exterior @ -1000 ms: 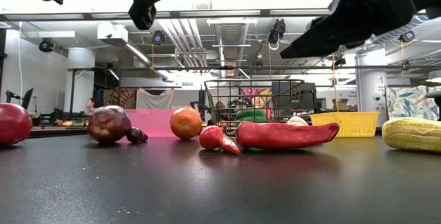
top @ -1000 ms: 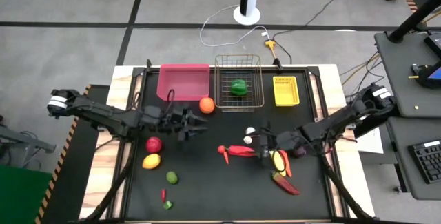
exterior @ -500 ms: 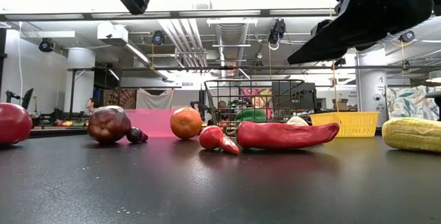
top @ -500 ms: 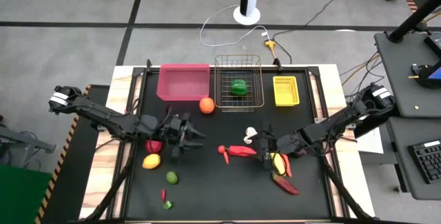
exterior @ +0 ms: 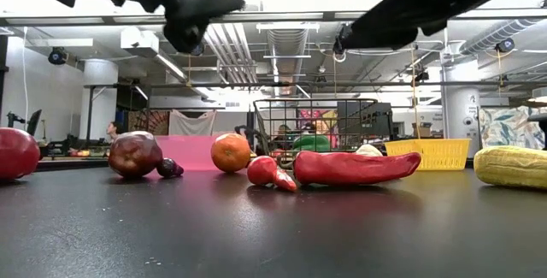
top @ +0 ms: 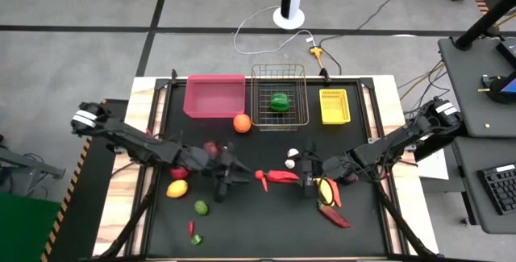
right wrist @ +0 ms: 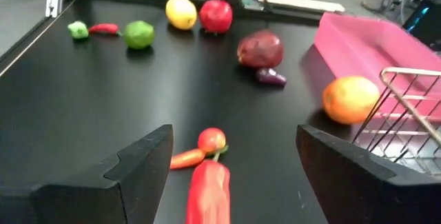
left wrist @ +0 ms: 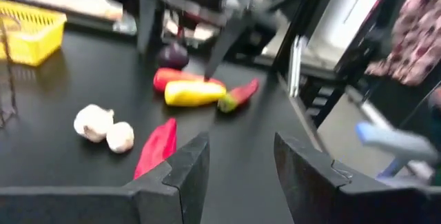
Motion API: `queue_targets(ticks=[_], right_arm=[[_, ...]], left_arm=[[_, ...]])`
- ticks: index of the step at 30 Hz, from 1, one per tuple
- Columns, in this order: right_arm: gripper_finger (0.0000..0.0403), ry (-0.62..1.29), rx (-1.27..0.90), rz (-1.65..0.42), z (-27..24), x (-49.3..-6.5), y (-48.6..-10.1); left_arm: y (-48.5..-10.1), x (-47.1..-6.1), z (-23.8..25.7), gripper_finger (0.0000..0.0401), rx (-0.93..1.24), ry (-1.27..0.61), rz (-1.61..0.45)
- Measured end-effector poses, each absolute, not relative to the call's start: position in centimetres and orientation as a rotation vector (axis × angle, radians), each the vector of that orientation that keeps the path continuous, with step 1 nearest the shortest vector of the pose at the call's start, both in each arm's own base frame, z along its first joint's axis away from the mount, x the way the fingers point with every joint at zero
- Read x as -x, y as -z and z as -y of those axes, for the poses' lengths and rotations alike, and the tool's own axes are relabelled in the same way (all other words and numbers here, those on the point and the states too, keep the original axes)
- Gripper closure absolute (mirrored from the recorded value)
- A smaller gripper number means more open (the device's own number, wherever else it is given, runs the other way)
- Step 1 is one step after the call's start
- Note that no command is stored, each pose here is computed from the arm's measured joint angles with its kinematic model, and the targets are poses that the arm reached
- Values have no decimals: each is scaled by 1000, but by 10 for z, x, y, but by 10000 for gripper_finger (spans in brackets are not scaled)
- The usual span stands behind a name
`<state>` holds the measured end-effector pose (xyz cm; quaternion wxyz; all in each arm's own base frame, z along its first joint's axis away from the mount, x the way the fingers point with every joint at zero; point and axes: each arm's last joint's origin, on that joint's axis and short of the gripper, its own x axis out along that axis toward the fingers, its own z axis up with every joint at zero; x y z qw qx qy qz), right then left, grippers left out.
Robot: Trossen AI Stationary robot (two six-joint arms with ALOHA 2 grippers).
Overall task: Sort produce into baskets
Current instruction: Put the small red tomato into the red bin
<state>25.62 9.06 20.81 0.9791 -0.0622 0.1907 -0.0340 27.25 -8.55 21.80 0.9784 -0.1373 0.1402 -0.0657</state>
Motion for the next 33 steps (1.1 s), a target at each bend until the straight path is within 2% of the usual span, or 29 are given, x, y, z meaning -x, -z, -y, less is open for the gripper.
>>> queue_targets(ticks=[7, 14, 23, 33], right_arm=[[102, 68, 127, -377, -91, -257, -211], [104, 72, 106, -382, -91, -257, -211], [101, 82, 71, -406, -91, -256, -208], [99, 85, 57, -407, -91, -256, -208]], left_arm=[[-190, -306, 96, 255, 153, 46, -534], [-168, -331, 105, 255, 53, 40, -655], [-146, -335, 101, 255, -23, -128, -713], [-141, -335, 100, 240, -32, -154, -726]])
